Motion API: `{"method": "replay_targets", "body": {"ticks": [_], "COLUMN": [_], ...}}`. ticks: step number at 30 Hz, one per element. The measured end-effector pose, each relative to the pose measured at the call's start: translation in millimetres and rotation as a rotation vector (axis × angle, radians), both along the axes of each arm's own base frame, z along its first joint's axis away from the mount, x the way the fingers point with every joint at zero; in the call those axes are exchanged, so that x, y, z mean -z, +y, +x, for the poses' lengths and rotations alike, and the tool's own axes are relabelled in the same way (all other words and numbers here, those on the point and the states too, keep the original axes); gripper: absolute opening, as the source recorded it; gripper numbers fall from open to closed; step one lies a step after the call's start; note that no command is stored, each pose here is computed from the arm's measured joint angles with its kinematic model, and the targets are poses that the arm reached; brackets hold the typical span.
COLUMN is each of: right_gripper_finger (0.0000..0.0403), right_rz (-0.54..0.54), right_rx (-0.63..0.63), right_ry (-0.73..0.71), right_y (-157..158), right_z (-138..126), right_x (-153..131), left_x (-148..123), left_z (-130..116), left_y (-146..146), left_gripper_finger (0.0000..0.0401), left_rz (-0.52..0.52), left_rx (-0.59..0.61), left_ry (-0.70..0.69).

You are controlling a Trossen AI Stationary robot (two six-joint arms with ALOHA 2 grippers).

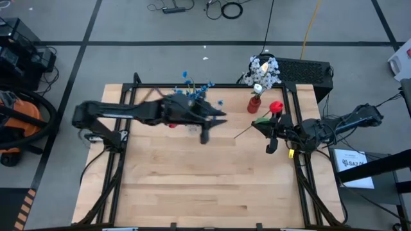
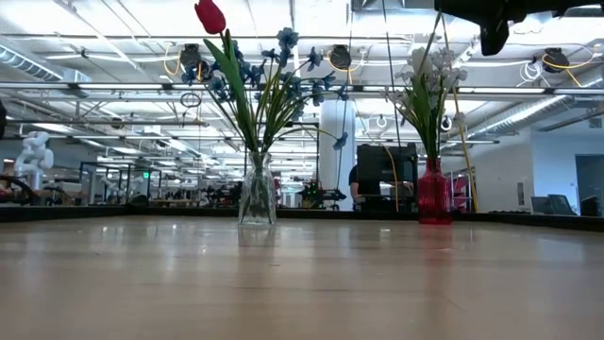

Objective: Sort flowers into vase by color
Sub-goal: Put the red flower into the transparent vase

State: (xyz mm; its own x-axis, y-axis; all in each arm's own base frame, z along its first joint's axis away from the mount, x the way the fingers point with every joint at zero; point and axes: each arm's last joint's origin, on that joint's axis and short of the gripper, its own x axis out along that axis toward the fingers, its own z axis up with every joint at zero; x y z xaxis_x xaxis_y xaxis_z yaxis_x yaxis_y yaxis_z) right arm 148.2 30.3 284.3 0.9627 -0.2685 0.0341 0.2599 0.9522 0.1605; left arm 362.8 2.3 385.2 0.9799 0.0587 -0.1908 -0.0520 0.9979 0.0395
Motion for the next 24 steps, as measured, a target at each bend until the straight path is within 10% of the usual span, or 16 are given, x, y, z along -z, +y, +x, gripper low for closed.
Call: {"method": "replay_targets", "body": {"ticks": [14,24], "right_gripper_finger": [0.0002,0.0002], "right_rz": [-0.045,-0.209], "right_rx": [-0.002,0.107], "right_ry": [0.096,0.118], "right_y": [22,26], "right_z": [68,147], "right_x": [-1,-46], "left_x": [50,90], "left_z": [-170,-230], "left_y": [8,6], "left_gripper_finger": [0.0075,0.0074], "left_rz": [-0.083,-0.156], "left_rx": [-0.211,-0.176], "left_ry": [-0.149,-0.215]}}
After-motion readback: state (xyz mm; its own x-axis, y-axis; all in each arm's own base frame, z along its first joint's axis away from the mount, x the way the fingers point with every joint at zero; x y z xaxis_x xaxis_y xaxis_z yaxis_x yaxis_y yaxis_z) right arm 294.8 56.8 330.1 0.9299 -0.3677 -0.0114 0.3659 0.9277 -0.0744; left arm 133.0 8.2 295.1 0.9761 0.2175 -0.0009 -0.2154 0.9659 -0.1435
